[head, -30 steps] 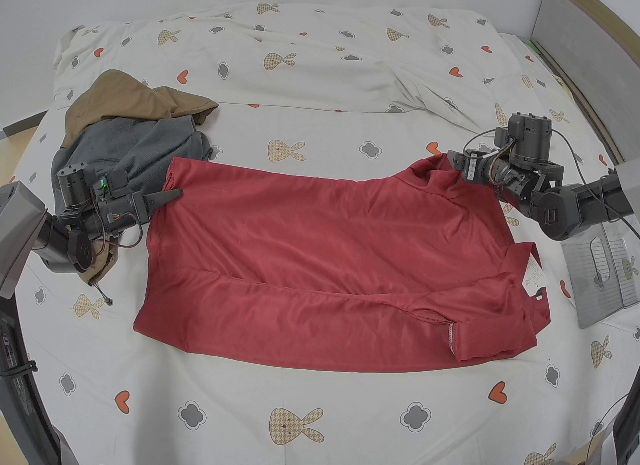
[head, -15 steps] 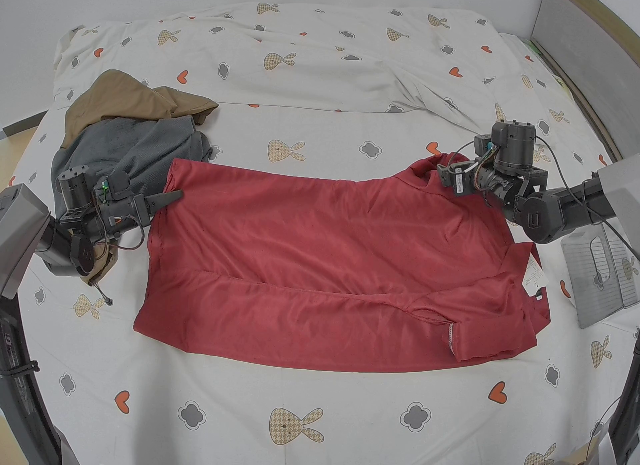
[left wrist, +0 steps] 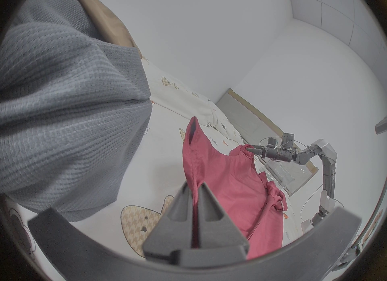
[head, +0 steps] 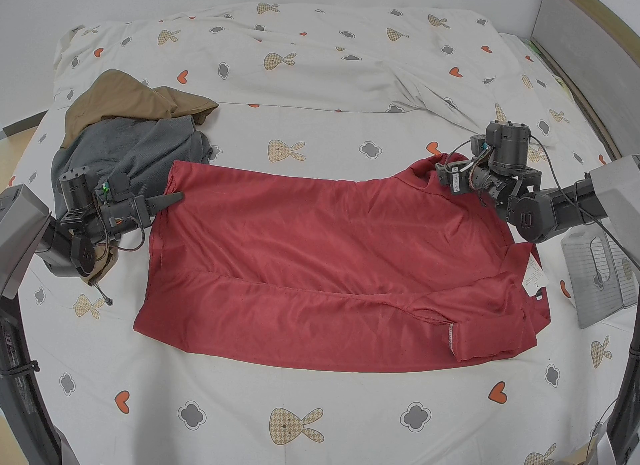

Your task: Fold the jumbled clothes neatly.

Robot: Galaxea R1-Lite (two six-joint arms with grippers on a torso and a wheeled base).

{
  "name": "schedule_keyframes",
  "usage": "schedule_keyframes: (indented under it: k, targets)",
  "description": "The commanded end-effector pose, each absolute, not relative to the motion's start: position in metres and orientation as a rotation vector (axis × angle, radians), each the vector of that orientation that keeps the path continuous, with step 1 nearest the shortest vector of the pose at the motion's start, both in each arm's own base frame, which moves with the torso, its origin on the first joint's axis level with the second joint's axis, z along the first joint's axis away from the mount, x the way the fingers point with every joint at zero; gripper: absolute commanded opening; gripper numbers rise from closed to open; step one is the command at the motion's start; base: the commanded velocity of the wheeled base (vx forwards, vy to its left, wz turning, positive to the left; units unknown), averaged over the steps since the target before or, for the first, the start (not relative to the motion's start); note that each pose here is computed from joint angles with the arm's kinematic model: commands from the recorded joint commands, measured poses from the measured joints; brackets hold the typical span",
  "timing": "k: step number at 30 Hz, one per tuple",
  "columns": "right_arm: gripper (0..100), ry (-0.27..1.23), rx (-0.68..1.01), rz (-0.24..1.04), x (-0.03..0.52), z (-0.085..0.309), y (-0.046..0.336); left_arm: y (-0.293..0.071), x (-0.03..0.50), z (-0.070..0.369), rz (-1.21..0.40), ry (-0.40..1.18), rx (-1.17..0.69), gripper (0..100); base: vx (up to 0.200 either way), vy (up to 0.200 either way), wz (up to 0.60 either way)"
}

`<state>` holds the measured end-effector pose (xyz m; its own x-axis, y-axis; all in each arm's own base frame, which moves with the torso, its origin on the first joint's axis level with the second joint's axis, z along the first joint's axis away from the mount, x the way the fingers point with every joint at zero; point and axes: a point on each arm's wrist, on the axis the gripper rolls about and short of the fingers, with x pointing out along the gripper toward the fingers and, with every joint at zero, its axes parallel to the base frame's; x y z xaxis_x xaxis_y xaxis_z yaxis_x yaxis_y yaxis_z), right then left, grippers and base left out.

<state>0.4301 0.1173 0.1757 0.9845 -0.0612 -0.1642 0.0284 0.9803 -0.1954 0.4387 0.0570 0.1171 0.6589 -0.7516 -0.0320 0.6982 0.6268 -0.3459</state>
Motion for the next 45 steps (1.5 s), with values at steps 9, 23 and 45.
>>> schedule_keyframes:
  k: [9,23,45]
  targets:
    - [100,0.164,-0.156,-0.036,0.398,0.195,0.11,0.055,0.44,0.117,-0.834,0.218,-0.367,100,0.0,0.0,0.0]
    - [100,0.204,-0.181,0.184,0.256,0.232,0.127,0.119,0.385,0.176,-0.671,0.067,-0.205,100,0.0,0.0,0.0]
    - [100,0.637,-0.944,0.315,0.116,0.079,0.138,-0.083,0.254,0.095,-0.325,0.391,0.492,100,0.0,0.0,0.0]
